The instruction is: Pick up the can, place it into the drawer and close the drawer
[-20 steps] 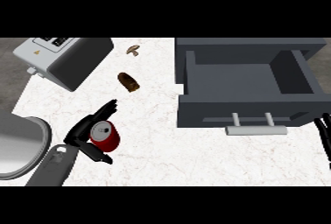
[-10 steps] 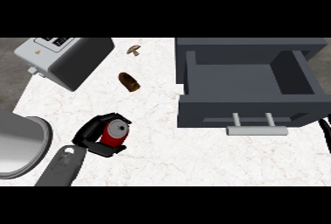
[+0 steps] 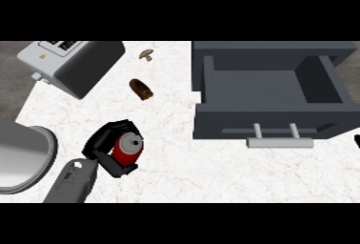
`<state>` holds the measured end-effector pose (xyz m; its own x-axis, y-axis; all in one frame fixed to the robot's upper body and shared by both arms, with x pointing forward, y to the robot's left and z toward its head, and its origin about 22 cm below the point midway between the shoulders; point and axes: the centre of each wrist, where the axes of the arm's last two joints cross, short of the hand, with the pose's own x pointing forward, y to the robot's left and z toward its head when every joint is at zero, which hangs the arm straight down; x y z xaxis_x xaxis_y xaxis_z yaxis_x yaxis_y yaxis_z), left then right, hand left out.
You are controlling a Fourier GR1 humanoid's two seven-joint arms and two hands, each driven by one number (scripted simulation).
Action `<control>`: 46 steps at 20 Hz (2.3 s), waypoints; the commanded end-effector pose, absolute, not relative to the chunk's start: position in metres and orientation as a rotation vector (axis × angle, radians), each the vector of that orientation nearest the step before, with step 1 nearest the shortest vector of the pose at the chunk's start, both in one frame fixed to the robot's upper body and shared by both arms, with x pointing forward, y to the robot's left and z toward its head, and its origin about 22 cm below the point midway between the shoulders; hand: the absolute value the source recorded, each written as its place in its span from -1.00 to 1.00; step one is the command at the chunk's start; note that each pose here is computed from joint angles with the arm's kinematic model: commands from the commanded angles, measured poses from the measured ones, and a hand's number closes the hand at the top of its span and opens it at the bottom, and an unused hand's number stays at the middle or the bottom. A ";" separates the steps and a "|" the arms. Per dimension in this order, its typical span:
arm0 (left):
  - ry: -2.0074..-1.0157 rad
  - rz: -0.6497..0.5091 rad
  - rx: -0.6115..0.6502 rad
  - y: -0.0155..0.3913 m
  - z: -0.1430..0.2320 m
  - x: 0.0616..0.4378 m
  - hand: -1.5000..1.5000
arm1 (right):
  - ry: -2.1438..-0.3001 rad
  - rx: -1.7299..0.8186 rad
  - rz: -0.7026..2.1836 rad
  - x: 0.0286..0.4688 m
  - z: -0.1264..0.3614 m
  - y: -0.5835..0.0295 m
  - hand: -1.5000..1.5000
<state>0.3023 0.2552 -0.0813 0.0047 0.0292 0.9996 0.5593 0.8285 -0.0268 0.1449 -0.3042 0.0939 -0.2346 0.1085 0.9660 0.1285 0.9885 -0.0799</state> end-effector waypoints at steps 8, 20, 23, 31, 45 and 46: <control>-1.670 0.143 0.014 0.286 -0.051 0.308 1.00 | -1.809 -0.177 -0.025 0.154 0.094 -0.305 -1.00; -1.771 -0.037 -0.012 0.186 0.060 0.334 1.00 | -1.834 -0.173 -0.028 0.140 0.096 -0.297 -1.00; -1.758 -0.042 -0.044 0.179 0.078 0.331 1.00 | -1.820 -0.180 -0.025 0.132 0.096 -0.302 -1.00; -1.776 -0.128 -0.060 0.119 0.142 0.351 1.00 | -1.836 -0.182 -0.047 0.128 0.103 -0.291 -1.00; -1.821 -0.166 -0.042 0.030 0.235 0.392 1.00 | -1.838 -0.192 -0.033 0.136 0.092 -0.318 -1.00; -1.804 -0.152 -0.046 0.029 0.214 0.396 1.00 | -1.818 -0.172 -0.034 0.143 0.095 -0.301 -1.00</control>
